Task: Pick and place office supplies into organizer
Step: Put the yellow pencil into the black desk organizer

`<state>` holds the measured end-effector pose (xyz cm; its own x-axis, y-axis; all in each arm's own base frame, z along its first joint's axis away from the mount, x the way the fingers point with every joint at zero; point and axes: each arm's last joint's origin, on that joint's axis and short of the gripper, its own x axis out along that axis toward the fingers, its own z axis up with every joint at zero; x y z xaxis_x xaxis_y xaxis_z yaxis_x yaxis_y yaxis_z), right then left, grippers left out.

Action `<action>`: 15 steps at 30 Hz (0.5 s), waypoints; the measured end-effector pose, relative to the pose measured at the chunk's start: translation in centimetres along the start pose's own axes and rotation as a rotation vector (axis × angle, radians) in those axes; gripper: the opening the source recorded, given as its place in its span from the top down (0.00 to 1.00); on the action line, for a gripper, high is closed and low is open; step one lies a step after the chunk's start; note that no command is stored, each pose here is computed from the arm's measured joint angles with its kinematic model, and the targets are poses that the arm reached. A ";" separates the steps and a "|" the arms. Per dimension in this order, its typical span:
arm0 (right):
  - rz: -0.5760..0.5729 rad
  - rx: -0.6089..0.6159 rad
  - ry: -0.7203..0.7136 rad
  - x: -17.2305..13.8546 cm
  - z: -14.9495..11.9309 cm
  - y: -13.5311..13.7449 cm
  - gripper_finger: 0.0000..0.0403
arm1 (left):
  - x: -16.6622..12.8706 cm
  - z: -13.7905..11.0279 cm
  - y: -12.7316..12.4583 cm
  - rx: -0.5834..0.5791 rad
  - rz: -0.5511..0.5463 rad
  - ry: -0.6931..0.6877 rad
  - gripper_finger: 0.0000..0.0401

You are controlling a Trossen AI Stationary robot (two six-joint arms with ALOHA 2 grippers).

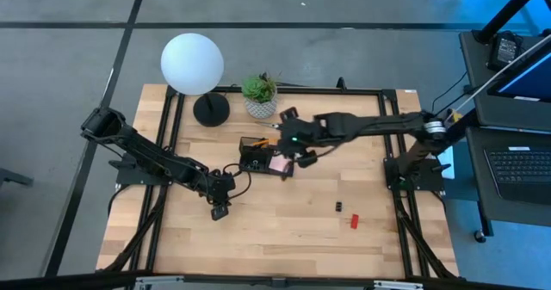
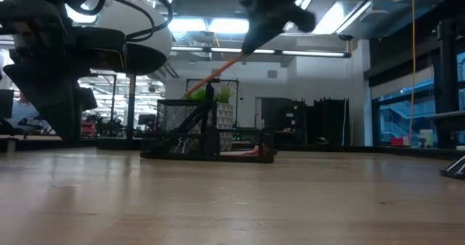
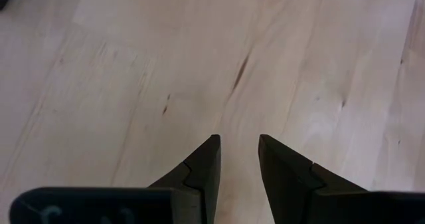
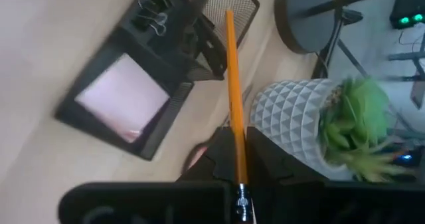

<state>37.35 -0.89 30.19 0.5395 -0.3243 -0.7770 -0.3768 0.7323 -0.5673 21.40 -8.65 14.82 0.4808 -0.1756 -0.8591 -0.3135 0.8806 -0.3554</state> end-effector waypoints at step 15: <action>0.057 -0.204 0.065 6.7 2.6 0.0 0.95 | 0.0 -0.2 0.3 0.001 0.026 0.025 0.76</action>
<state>42.91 -1.50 25.66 0.4653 -0.3285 -0.8219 -0.5536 0.6166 -0.5598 21.12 -8.53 14.64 0.4516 -0.1634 -0.8771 -0.3252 0.8853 -0.3323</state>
